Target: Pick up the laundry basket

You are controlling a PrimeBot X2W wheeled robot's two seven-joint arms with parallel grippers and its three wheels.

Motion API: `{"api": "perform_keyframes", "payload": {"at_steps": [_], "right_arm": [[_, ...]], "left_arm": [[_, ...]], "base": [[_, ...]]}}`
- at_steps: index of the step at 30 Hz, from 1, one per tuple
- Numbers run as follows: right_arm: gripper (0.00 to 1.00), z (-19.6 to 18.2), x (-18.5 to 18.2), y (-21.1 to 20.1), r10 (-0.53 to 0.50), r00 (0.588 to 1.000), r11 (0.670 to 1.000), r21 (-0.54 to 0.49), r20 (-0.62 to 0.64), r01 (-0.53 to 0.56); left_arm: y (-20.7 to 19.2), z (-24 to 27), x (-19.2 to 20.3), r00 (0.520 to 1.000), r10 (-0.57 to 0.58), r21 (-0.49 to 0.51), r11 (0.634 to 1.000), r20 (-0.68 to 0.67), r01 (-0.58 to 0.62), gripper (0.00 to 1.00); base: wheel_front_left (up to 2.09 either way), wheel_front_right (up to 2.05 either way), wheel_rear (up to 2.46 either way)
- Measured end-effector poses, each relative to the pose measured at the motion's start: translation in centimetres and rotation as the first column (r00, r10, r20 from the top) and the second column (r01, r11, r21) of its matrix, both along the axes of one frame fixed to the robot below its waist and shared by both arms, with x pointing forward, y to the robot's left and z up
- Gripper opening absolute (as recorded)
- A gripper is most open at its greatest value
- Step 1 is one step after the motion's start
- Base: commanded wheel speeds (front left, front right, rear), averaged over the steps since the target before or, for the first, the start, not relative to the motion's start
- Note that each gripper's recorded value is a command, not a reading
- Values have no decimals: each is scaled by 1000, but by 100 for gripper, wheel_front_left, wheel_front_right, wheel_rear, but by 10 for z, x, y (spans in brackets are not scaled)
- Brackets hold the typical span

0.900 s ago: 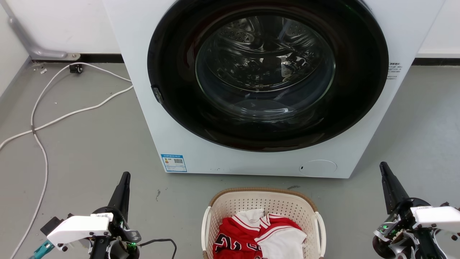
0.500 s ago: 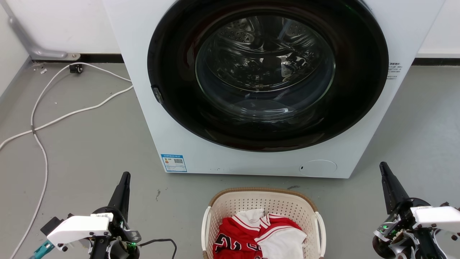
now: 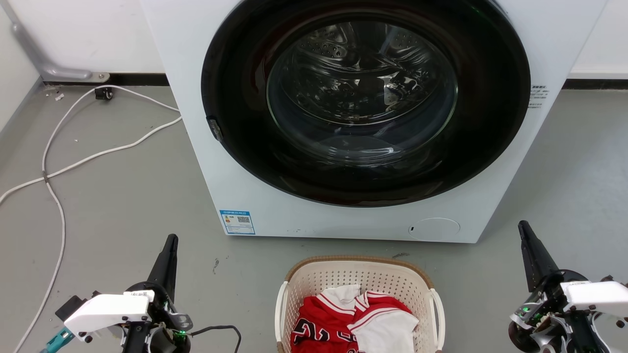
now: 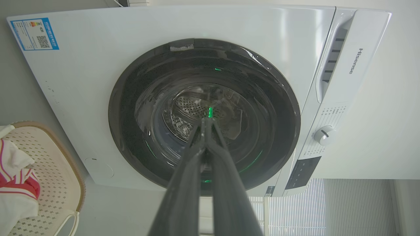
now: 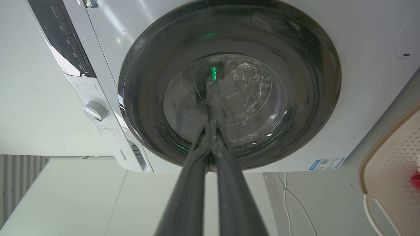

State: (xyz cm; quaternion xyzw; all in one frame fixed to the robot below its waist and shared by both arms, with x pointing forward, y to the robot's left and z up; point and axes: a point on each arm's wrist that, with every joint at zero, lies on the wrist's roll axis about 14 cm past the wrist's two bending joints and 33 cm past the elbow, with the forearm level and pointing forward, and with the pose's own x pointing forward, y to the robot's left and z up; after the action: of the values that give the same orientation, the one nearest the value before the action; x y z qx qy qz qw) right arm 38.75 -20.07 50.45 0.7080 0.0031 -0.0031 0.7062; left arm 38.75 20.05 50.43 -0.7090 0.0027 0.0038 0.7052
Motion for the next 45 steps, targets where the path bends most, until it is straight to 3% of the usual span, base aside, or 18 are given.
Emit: {"api": "perform_keyframes", "payload": {"at_steps": [7, 8, 14, 27, 34, 42, 44, 45], "right_arm": [[0, 0, 0, 0, 0, 1000, 1000, 1, 0, 0], [100, -1, -1, 0, -1, 1000, 1000, 1, -4, 1], [100, -31, -15, 0, -8, 996, 1000, 9, -93, 9], [100, -27, -15, -3, -46, 996, 997, -66, -81, 41], [100, -32, -17, -15, -93, 991, 984, -163, -98, 76], [100, -21, -13, -18, -104, 993, 941, -330, -62, 78], [100, -12, -11, -19, -107, 994, 921, -381, -33, 86], [100, -3, -9, -19, -106, 994, 892, -442, -5, 93]], "left_arm": [[0, 0, 0, 1000, 0, 1, 1000, 0, 0, 0], [0, -2, -1, 1000, 0, 0, 1000, -5, 0, 100], [-2, -31, -15, 996, 6, -11, 1000, -92, -7, 100], [3, -27, -15, 995, 52, 43, 998, -82, -49, 100], [21, -29, -17, 989, 116, 124, 987, -88, -105, 100], [34, -19, -16, 984, 164, 249, 958, -73, -142, 100], [37, -15, -15, 982, 177, 285, 946, -65, -152, 100], [38, -9, -13, 981, 185, 318, 935, -55, -159, 100]], "base": [[0, 0, 0], [0, 0, 0], [0, 0, 0], [0, 0, 0], [0, 0, 0], [0, 0, 0], [0, 0, 0], [0, 0, 0]]}}
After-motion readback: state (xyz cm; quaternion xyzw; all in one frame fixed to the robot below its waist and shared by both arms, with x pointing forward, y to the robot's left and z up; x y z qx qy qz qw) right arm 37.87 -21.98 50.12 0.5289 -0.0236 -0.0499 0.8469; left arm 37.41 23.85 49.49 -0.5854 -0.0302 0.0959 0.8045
